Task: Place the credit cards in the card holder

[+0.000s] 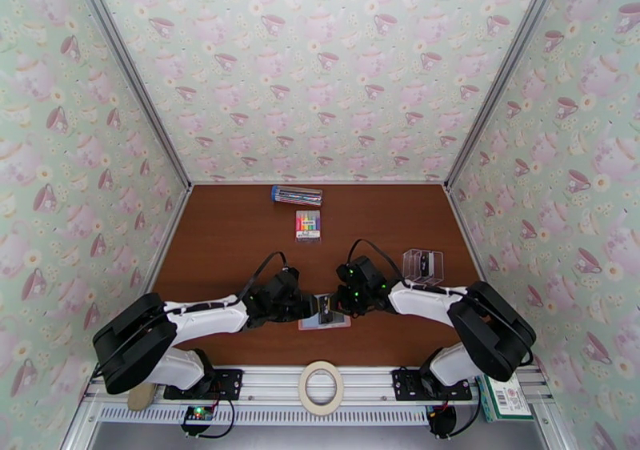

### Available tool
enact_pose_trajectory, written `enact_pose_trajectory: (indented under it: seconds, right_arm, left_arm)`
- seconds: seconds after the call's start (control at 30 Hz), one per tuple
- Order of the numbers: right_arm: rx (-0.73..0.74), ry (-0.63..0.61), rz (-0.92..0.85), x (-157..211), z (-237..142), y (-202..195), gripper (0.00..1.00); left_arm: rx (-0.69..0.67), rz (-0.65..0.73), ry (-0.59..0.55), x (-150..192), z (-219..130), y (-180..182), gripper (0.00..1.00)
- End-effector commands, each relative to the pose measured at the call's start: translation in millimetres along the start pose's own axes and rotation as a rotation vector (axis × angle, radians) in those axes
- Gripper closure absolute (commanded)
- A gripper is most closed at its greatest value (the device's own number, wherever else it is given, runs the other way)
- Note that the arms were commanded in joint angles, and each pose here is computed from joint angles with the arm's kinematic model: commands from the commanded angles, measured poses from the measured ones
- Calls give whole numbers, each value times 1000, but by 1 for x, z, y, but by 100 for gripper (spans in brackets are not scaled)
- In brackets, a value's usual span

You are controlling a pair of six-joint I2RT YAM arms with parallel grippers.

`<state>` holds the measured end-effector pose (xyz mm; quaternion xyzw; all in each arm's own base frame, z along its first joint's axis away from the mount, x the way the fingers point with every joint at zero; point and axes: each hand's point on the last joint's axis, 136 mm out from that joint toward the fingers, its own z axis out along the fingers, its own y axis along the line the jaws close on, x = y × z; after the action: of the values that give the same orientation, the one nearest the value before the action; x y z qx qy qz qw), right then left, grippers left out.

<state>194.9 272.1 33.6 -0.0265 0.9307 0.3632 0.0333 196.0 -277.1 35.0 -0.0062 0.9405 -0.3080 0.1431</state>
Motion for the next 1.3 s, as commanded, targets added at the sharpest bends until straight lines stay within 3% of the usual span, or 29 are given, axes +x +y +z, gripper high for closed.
enact_pose_trajectory:
  seconds: [0.0, 1.27]
  right_arm:
    - [43, 29, 2, 6, 6, -10, 100]
    - [126, 89, -18, 17, 6, -27, 100]
  left_arm:
    - [-23, 0, 8, 1, 1, 0, 33]
    - [-42, 12, 0, -1, -3, 2, 33]
